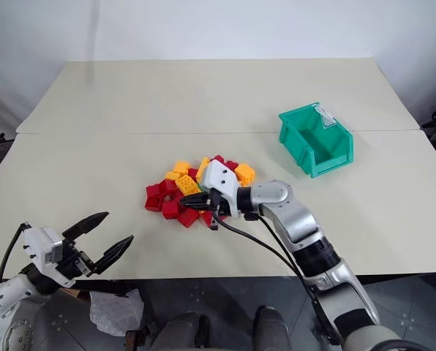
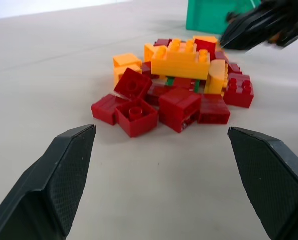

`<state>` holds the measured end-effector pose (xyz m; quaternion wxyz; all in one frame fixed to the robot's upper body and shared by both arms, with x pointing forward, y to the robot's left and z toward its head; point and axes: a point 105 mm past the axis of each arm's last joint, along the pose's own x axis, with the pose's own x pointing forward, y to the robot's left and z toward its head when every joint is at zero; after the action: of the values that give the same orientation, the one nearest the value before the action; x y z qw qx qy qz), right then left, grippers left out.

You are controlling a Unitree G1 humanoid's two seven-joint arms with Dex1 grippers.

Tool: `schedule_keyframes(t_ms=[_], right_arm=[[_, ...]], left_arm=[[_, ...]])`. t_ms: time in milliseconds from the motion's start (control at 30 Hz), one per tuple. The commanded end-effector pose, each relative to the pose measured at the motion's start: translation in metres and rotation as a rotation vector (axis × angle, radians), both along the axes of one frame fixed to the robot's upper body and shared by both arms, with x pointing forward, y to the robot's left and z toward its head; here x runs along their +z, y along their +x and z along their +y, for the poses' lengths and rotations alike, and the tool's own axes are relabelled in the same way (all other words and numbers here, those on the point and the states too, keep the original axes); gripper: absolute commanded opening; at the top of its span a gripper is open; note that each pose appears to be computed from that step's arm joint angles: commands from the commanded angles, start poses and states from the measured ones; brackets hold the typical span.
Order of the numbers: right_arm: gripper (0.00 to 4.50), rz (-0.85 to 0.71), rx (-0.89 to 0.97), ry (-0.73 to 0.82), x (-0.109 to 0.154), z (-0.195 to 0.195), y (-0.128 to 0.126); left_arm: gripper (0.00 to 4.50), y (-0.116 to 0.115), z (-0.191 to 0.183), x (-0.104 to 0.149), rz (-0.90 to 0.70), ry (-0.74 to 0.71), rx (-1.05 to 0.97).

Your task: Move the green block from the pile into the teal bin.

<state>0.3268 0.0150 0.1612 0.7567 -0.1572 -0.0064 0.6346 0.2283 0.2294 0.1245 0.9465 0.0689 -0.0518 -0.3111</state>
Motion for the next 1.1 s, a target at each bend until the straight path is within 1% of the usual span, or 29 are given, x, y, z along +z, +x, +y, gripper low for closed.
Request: schedule_keyframes(t_ms=[33, 133, 267, 333, 467, 533, 667, 833, 933, 1100], right_arm=[[0.04, -0.072, -0.033, -0.031, 0.001, 0.010, 0.012], [0.04, -0.105, -0.127, -0.025, 0.003, 0.012, 0.031], [0.04, -0.172, -0.217, -0.050, 0.004, 0.004, 0.054], [0.04, -0.201, -0.267, -0.045, 0.009, 0.000, 0.066], [0.04, -0.239, -0.263, -0.049, 0.014, 0.000, 0.073], [0.04, -0.242, -0.221, -0.036, 0.015, 0.004, 0.068], [0.04, -0.212, -0.062, -0.023, 0.011, 0.012, 0.042], [0.04, -0.145, 0.043, -0.091, -0.011, 0.004, 0.013], [0.04, -0.151, 0.039, -0.133, -0.018, -0.004, 0.009], [0.04, -0.140, 0.066, -0.189, -0.021, -0.019, 0.004]], left_arm=[[4.50, 0.000, -0.004, 0.009, -0.035, 0.005, -0.011], [4.50, 0.002, -0.004, 0.011, -0.039, 0.004, -0.011], [4.50, 0.005, -0.005, 0.014, -0.049, 0.000, -0.015], [4.50, 0.008, -0.006, 0.015, -0.053, -0.003, -0.018], [4.50, 0.014, -0.008, 0.016, -0.057, -0.009, -0.024], [4.50, 0.016, -0.010, 0.016, -0.058, -0.013, -0.029], [4.50, 0.017, -0.012, 0.019, -0.063, -0.016, -0.036], [4.50, 0.015, -0.008, 0.021, -0.065, -0.020, -0.024], [4.50, 0.014, -0.007, 0.020, -0.063, -0.020, -0.021], [4.50, 0.015, -0.006, 0.021, -0.065, -0.025, -0.018]])
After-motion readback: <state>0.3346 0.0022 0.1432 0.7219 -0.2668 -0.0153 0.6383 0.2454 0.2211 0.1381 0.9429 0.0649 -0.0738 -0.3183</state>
